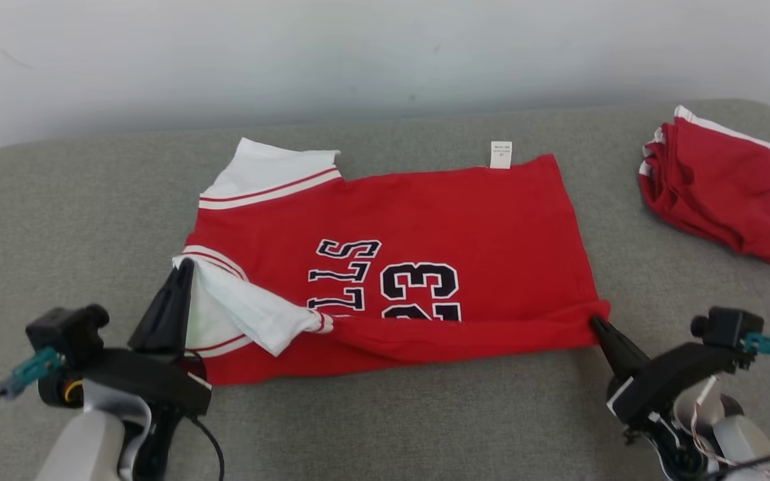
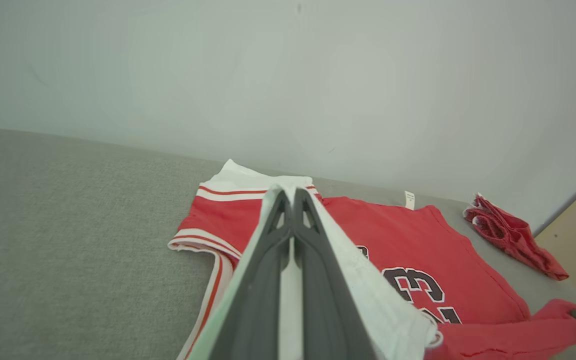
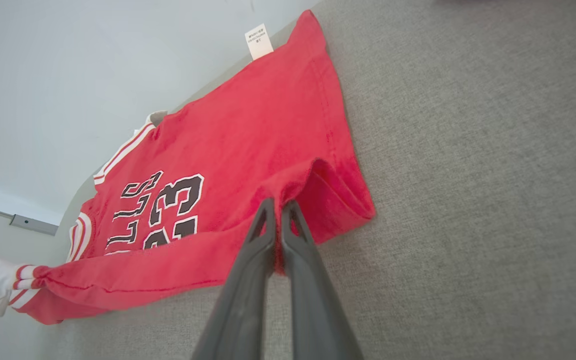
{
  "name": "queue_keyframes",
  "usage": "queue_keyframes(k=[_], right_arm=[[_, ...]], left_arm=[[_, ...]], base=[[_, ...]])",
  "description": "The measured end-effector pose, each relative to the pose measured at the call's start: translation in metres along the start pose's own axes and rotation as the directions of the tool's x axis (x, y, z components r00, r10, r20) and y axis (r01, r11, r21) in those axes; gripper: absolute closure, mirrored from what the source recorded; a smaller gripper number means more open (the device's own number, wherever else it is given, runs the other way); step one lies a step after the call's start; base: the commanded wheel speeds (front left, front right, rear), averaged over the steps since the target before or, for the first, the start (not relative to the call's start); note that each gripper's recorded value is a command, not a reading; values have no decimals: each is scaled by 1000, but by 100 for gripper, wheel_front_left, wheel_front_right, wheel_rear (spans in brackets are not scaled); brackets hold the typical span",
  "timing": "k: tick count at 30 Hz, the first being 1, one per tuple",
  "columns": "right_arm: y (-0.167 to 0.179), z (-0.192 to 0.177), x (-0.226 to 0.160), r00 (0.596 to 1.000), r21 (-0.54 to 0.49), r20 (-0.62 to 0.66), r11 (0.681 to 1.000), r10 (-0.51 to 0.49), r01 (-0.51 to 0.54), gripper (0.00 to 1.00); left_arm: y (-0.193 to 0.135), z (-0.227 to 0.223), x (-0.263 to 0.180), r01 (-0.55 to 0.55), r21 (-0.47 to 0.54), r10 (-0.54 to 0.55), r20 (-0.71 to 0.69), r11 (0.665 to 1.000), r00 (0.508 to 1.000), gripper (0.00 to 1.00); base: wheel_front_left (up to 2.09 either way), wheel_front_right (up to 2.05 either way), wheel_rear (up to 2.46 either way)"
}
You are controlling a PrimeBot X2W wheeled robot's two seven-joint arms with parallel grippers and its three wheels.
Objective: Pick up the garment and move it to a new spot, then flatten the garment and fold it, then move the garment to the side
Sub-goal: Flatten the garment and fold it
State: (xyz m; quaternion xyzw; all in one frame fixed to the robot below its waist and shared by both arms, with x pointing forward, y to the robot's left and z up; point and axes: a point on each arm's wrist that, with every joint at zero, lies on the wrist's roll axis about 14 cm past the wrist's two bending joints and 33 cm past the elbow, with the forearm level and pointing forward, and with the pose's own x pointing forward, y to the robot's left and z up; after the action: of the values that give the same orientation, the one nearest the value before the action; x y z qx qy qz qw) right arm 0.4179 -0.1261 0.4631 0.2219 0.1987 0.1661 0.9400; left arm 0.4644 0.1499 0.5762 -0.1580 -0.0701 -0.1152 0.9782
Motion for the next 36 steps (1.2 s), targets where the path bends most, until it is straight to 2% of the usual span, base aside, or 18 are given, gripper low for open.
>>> queue_keyframes(k=[9, 21, 22, 23, 24, 25, 33, 36], right_arm=[[-11, 4, 22, 999, 52, -45, 998, -27, 29, 100], [-11, 21, 42, 999, 45, -37, 998, -39, 41, 100], [-12, 21, 44, 999, 45, -34, 998, -40, 42, 93], [-12, 22, 45, 999, 41, -28, 998, -41, 42, 48], [-12, 23, 46, 999, 37, -22, 998, -40, 41, 7], [-11, 23, 47, 999, 36, -18, 999, -39, 40, 0], [-13, 46, 41, 994, -10, 110, 1000, -26, 27, 0], [-15, 42, 33, 992, -35, 127, 999, -24, 28, 0]], left_arm=[[6, -28, 36, 16, 29, -13, -101, 999, 995, 100], [17, -42, 59, -1, 53, 9, -158, 999, 987, 100], [17, -43, 61, -2, 52, 11, -161, 999, 987, 100], [17, -45, 62, -1, 50, 9, -164, 999, 986, 84], [16, -46, 63, -2, 44, 9, -162, 999, 987, 15], [17, -46, 64, -3, 42, 10, -160, 999, 987, 0], [23, -38, 59, -15, 43, 20, -117, 999, 993, 0], [24, -37, 49, -16, 40, 20, -111, 999, 994, 0]], base=[[0, 0, 0], [0, 0, 0], [0, 0, 0], [0, 0, 0], [0, 0, 0], [0, 0, 0], [0, 0, 0], [0, 0, 0]])
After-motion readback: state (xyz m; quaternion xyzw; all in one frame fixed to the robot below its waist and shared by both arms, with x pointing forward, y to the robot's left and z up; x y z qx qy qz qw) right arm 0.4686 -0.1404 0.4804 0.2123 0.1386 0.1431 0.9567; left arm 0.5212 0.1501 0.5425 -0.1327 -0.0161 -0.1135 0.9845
